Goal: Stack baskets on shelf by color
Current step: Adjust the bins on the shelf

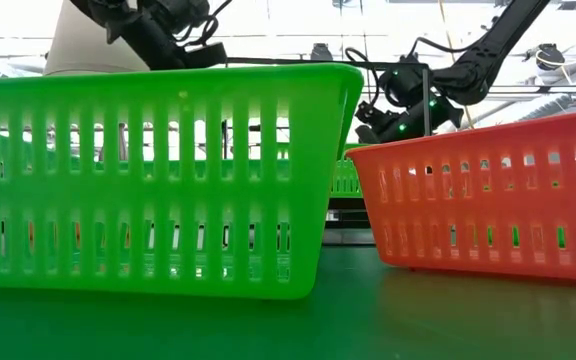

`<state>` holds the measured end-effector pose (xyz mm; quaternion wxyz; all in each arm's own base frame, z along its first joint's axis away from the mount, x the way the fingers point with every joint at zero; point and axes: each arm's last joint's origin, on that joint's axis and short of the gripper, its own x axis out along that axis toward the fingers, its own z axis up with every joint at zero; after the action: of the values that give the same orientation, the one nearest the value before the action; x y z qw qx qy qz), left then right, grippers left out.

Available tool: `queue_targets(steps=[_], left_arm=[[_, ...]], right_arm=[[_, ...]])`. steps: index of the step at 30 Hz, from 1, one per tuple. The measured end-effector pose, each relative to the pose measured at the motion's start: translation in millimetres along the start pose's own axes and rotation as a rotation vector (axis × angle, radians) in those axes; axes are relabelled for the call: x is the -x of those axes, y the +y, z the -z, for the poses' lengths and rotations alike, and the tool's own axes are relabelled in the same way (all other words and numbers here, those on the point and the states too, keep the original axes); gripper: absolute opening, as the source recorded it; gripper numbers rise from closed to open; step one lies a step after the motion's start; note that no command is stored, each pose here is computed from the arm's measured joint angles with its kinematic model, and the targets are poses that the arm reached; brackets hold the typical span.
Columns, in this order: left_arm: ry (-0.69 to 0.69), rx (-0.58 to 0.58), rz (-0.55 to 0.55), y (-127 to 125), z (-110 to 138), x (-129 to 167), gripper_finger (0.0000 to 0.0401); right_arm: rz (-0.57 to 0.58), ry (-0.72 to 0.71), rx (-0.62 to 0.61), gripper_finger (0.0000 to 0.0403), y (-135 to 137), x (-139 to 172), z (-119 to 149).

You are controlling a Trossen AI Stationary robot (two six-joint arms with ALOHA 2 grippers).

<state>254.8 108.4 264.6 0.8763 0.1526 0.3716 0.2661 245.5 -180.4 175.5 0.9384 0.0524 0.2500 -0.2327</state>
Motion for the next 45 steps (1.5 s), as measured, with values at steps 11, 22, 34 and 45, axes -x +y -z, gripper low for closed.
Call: queue_targets(steps=[11, 22, 34, 45], left_arm=[[-0.018, -0.003, -0.018, -2, 3, -51, 0.001], [-0.019, -0.098, 0.0, -11, 18, -102, 0.0004], [-0.069, -0.064, 0.115, -7, 21, -106, 0.001], [-0.065, -0.038, 0.099, 0, 23, -107, 0.001]], right_arm=[[0.008, -0.036, 0.039, 0.0, 1, 15, -12], [0.0, 0.038, 0.092, 0.0, 2, 22, -7], [-0.001, 0.039, 0.104, 0.0, 2, 22, -7], [-0.002, 0.038, 0.105, 0.0, 2, 22, -7]])
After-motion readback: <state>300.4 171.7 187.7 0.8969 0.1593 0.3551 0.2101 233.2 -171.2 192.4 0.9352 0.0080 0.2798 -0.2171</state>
